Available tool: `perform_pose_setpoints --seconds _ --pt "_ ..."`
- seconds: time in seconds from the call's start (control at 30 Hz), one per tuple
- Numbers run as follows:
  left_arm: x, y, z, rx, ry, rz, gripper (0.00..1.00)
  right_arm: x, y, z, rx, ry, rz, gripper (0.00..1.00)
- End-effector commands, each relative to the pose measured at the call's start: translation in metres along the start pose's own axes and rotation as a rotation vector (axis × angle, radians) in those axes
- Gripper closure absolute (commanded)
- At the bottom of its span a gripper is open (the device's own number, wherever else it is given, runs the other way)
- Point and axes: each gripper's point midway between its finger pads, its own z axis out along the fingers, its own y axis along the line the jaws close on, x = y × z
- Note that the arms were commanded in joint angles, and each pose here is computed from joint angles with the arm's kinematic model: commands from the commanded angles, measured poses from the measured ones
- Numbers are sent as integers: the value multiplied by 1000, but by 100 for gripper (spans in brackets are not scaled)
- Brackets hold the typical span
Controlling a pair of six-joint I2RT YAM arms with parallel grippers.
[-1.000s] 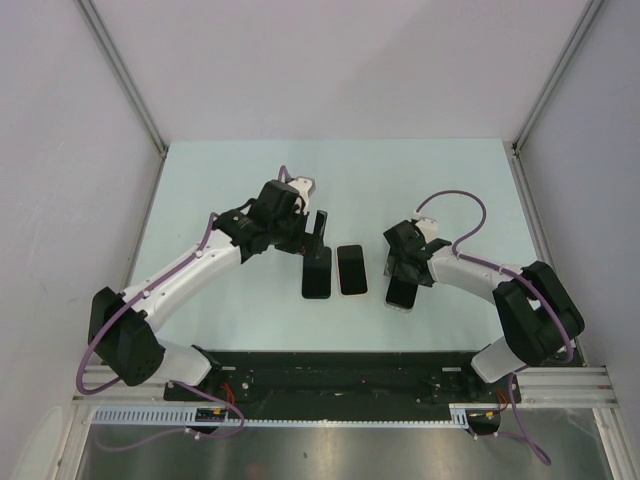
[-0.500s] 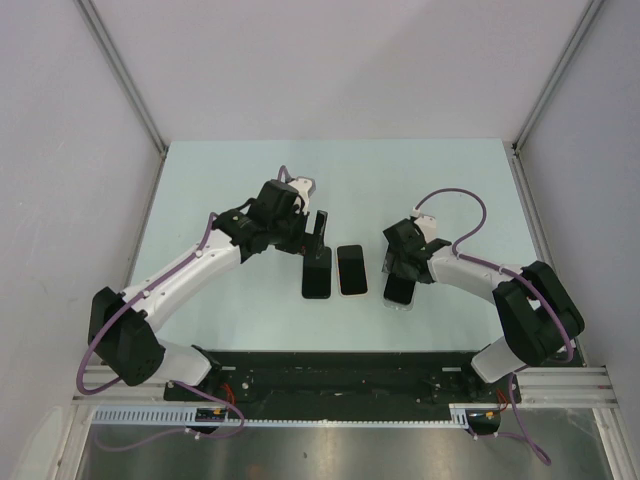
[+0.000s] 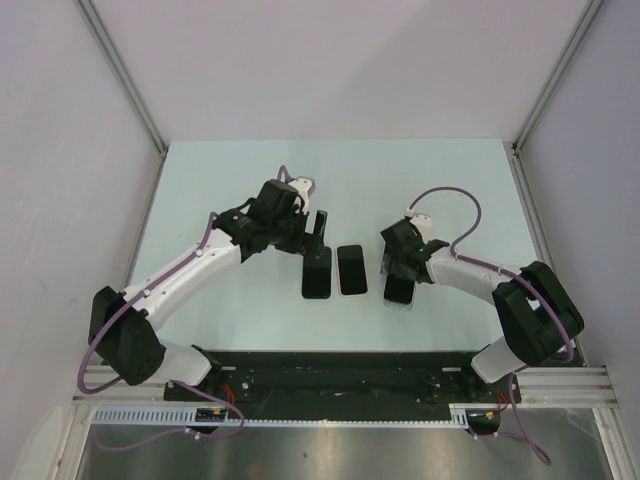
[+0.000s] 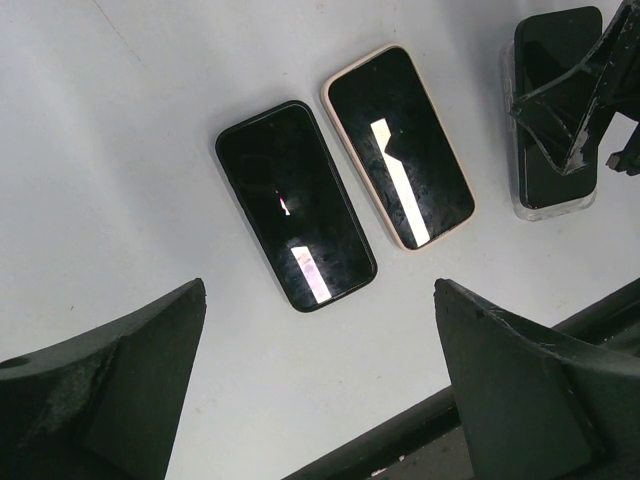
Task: Put the phone into the phone case
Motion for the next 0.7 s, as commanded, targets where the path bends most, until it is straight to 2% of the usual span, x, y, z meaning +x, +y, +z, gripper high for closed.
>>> perform_pose_setpoints --seconds 0.0,0.67 --pt "-1 0 2 15 -2 11 0 -13 8 -3 -18 -68 -24 40" --pt "-2 0 0 16 -3 7 0 -13 0 -10 -17 -109 -27 38"
